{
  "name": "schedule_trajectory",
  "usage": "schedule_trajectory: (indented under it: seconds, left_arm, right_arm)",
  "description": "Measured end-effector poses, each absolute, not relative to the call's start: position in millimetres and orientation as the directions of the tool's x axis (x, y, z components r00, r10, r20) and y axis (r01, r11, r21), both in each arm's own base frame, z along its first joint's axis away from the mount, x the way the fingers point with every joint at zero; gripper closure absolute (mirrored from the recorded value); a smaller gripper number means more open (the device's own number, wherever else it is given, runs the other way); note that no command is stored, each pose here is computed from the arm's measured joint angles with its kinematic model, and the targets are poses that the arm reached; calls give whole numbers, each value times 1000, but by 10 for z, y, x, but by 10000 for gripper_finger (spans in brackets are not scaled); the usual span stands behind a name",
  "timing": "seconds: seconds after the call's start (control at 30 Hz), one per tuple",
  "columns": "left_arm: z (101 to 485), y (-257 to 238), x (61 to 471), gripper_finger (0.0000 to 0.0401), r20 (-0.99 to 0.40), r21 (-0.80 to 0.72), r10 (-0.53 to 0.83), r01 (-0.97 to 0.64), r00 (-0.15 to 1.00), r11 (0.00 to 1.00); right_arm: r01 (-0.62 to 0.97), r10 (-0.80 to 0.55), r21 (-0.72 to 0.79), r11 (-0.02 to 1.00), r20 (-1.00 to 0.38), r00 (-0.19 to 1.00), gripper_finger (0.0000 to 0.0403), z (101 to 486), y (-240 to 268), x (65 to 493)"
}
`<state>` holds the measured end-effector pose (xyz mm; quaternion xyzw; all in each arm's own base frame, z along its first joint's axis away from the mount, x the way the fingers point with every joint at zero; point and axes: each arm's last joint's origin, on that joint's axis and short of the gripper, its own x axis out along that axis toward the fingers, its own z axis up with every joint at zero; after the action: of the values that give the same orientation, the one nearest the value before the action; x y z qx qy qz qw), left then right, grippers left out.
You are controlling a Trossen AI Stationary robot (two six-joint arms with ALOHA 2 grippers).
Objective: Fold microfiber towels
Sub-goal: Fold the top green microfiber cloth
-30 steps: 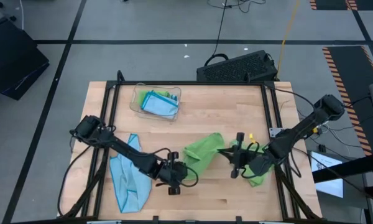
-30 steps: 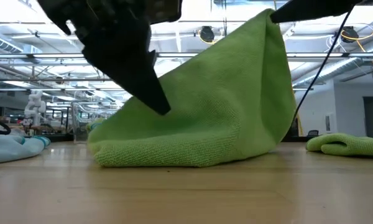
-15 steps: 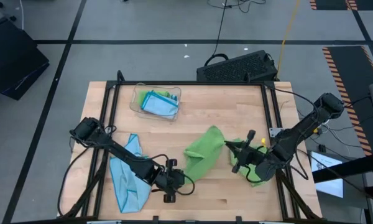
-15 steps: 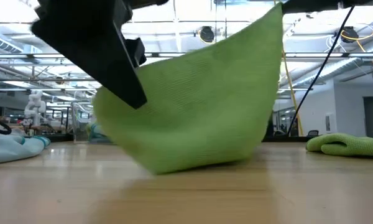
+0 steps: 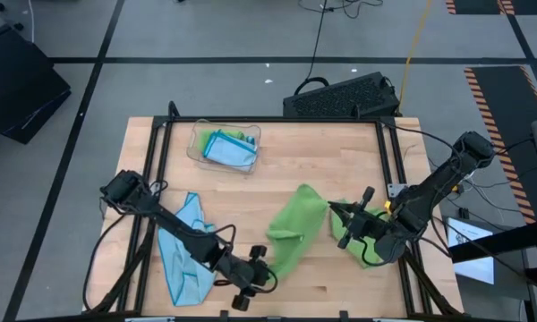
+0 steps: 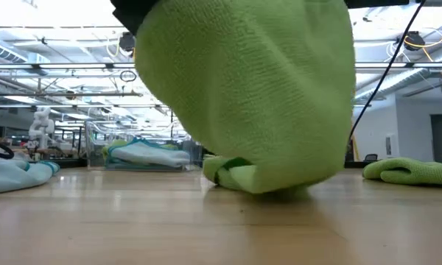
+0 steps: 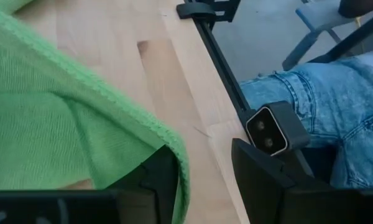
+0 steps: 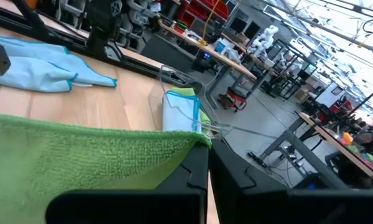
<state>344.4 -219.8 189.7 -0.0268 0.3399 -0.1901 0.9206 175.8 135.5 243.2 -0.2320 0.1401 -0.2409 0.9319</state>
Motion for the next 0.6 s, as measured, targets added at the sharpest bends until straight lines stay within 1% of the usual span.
schedule_trajectory:
  seconds: [0.1,0.17,0.23,0.4,0.5,0.57,0.6]
  left_arm:
    - [1910,-2191,3459,252,-602,-175,-343,300,721,938]
    - [1925,-2153,3492,252,-582,-176,-283,221,762,959]
    - [1916,-2072,3529,252,-589,-191,-219,130,778,973]
    - [1877,-1828,3502,252,-695,-152,-70,-51,716,987]
    - [1837,-1682,3450,253,-763,-122,22,-177,647,977]
    - [1830,-1634,3462,258,-769,-112,37,-192,638,975]
    - [1833,-1625,3469,261,-766,-92,43,-176,642,980]
  right_arm:
    - [404,-534,-507,761,-137,834,403,2432,1348,1755]
    - [439,-565,-509,740,-116,817,403,2437,1339,1749]
    - [477,-599,-513,713,-93,795,403,2438,1325,1739]
    - [521,-635,-519,678,-57,770,403,2444,1333,1709]
    - [528,-640,-523,669,-45,767,402,2446,1349,1691]
    - [523,-638,-529,668,-44,769,401,2447,1358,1682]
    - [521,-636,-531,668,-44,770,401,2448,1362,1680]
